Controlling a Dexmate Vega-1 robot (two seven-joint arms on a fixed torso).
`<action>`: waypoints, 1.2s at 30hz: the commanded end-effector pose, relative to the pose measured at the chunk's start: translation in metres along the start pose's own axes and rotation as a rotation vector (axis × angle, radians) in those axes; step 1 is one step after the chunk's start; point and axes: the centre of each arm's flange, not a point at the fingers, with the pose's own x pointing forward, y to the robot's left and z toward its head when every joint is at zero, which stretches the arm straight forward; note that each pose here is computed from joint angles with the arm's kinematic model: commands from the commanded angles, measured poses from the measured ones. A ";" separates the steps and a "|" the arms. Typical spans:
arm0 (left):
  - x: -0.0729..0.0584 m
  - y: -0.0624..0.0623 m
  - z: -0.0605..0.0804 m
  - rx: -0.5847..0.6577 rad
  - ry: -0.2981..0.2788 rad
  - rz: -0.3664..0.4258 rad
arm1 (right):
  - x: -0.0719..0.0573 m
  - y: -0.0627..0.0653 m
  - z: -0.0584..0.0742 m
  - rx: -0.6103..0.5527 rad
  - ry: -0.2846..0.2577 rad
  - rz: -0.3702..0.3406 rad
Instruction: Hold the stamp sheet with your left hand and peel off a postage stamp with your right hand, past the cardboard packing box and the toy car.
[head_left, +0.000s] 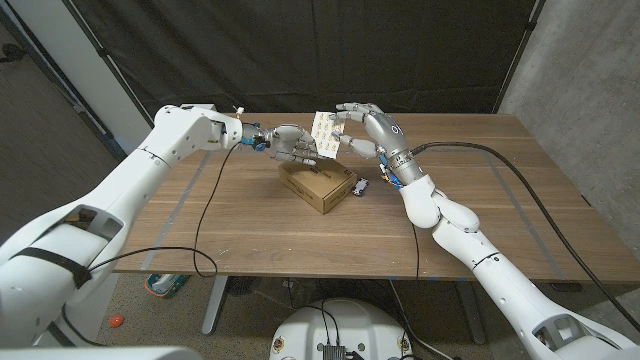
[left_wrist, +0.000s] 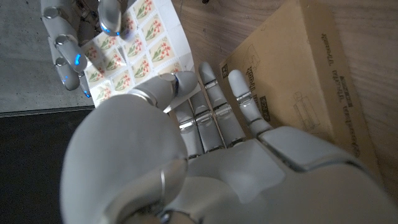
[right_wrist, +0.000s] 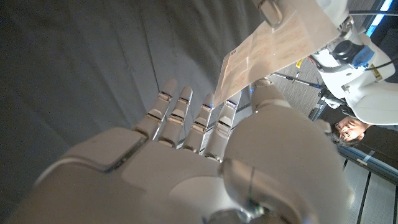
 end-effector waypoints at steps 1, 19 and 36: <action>-0.003 0.001 0.005 -0.011 -0.008 -0.017 | -0.001 -0.002 -0.003 -0.074 0.012 0.015; -0.004 -0.004 0.008 0.019 -0.016 -0.041 | -0.002 -0.005 -0.002 -0.185 -0.010 -0.048; -0.007 0.007 0.000 0.170 -0.328 0.162 | -0.010 -0.017 -0.011 -0.030 0.050 -0.145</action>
